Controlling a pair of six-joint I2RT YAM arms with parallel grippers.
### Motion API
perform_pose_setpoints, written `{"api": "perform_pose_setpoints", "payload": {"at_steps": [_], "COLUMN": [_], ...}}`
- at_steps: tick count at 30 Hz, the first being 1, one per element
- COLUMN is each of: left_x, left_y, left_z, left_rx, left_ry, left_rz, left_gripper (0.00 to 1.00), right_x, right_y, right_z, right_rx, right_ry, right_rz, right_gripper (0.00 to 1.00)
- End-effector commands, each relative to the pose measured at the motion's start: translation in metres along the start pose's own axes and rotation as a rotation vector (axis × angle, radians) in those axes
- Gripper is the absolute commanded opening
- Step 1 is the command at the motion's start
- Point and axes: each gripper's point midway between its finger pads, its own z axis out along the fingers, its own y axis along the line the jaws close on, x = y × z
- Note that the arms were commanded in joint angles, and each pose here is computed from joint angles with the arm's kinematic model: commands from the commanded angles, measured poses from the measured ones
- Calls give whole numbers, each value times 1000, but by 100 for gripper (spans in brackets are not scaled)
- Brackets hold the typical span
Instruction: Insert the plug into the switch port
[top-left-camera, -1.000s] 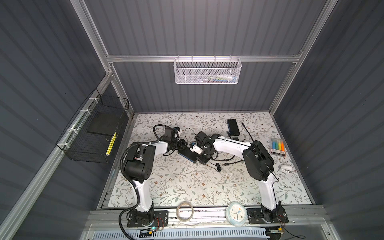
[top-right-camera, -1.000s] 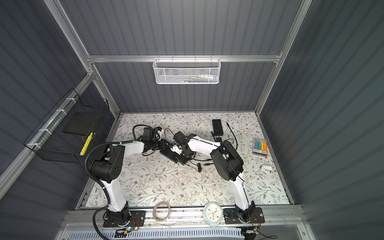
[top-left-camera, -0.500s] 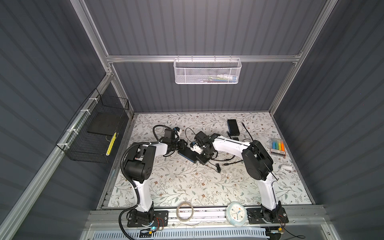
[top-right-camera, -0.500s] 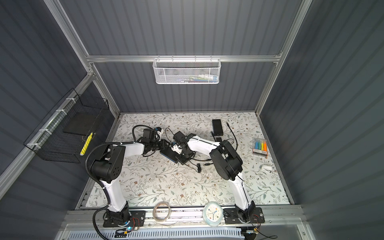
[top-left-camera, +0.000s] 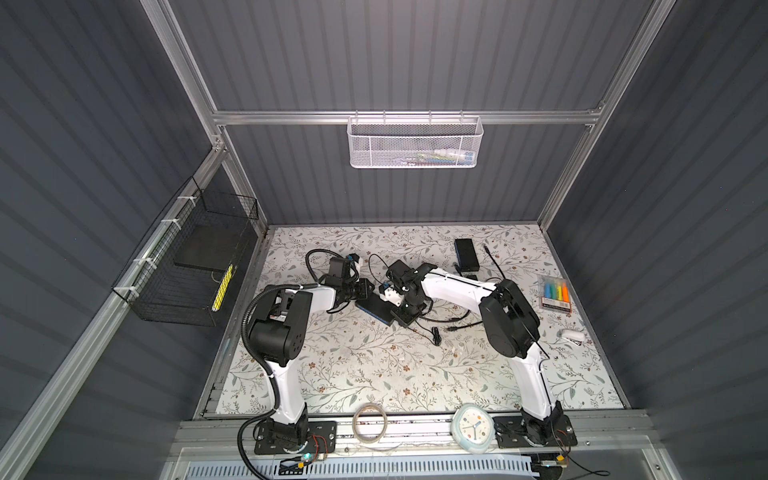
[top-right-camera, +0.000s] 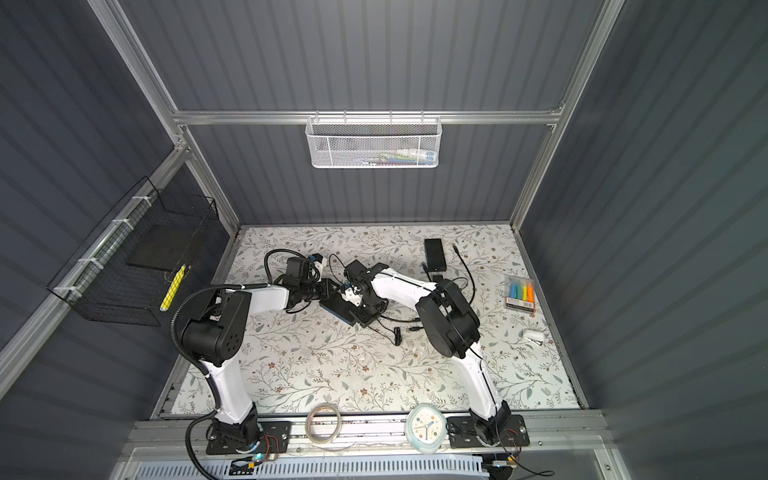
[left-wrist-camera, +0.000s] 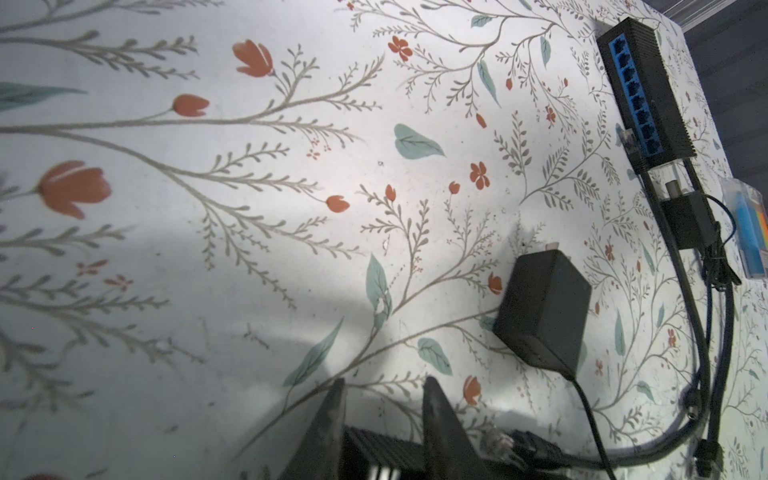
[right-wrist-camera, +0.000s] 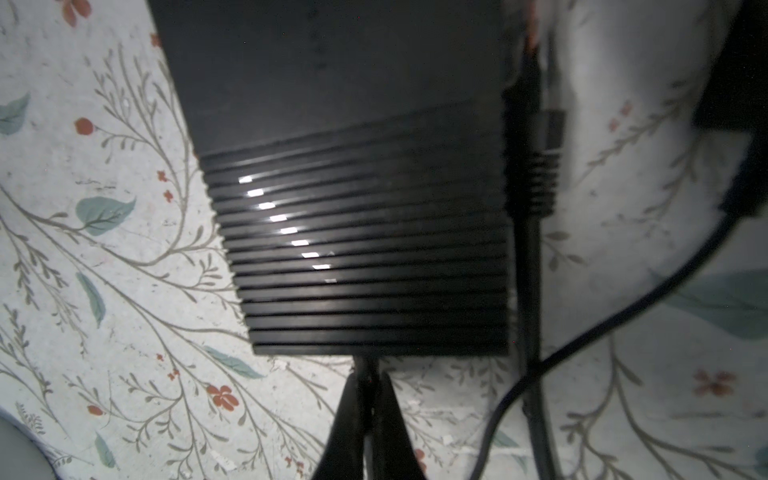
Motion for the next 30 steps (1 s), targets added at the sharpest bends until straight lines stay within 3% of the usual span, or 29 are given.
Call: {"api": "perform_pose_setpoints", "payload": {"at_steps": [1,30], "left_x": [64,71], "left_y": [-11,-18], "left_z": [7,12], "left_rx": [27,45], "left_ry": [203,211], "left_rz": [-51,-52], "left_gripper": [31,31], "right_x": [-66,-96], "right_y": [3,6], "right_z": [-17,-27], "right_rx": [11,-5], "right_ry": [-238,-295], "right_rz": [-44,-36], "right_gripper": [0,0]}}
